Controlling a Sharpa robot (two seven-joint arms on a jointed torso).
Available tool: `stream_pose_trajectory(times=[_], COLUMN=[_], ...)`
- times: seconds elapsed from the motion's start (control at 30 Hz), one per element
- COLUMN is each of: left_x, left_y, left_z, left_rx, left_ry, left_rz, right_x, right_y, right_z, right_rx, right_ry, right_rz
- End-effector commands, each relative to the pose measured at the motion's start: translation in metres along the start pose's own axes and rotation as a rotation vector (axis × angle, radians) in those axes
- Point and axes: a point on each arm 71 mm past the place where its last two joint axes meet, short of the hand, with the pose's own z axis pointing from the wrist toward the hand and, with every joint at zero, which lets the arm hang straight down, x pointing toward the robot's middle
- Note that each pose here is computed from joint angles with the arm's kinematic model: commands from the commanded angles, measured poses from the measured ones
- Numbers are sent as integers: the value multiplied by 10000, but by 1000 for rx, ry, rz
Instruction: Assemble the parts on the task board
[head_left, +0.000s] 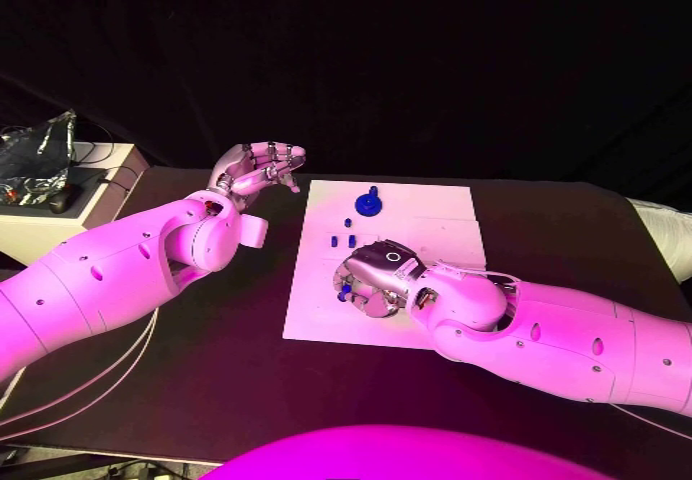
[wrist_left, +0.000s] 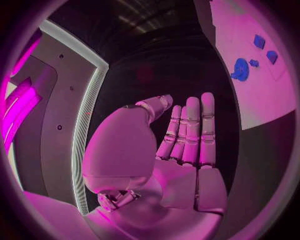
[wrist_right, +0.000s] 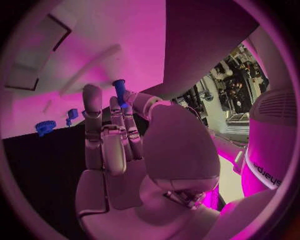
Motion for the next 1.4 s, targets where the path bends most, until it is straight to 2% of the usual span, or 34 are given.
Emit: stream_pose_trajectory(times=[0.03, 0.37, 0.7, 0.9, 1.0, 1.07, 1.2, 1.3, 1.4], left_x=[23, 5, 2, -6, -11, -11, -10, -10, -20], left_y=[-10, -2, 2, 7, 9, 10, 13, 26, 55], left_z=[2, 0, 0, 1, 1, 1, -3, -24, -70], left_rx=[5, -2, -6, -8, -8, -7, -8, -12, -18], left_ry=[17, 14, 19, 18, 17, 18, 27, 36, 46], left_rz=[-4, 0, -1, 0, 0, -1, -3, 2, 4], right_x=[31, 1, -87, -193, -311, -424, -598, -690, -724], right_y=[24, 9, -57, -148, -293, -476, -770, -952, -1144], right_z=[-9, -33, -110, -232, -306, -398, -575, -719, -915], right_rx=[-33, -28, 6, 40, 98, 171, 285, 371, 491], right_ry=[12, -30, -141, -197, -223, -228, -202, -159, -39], right_rz=[16, 31, 52, 128, 228, 330, 444, 513, 569])
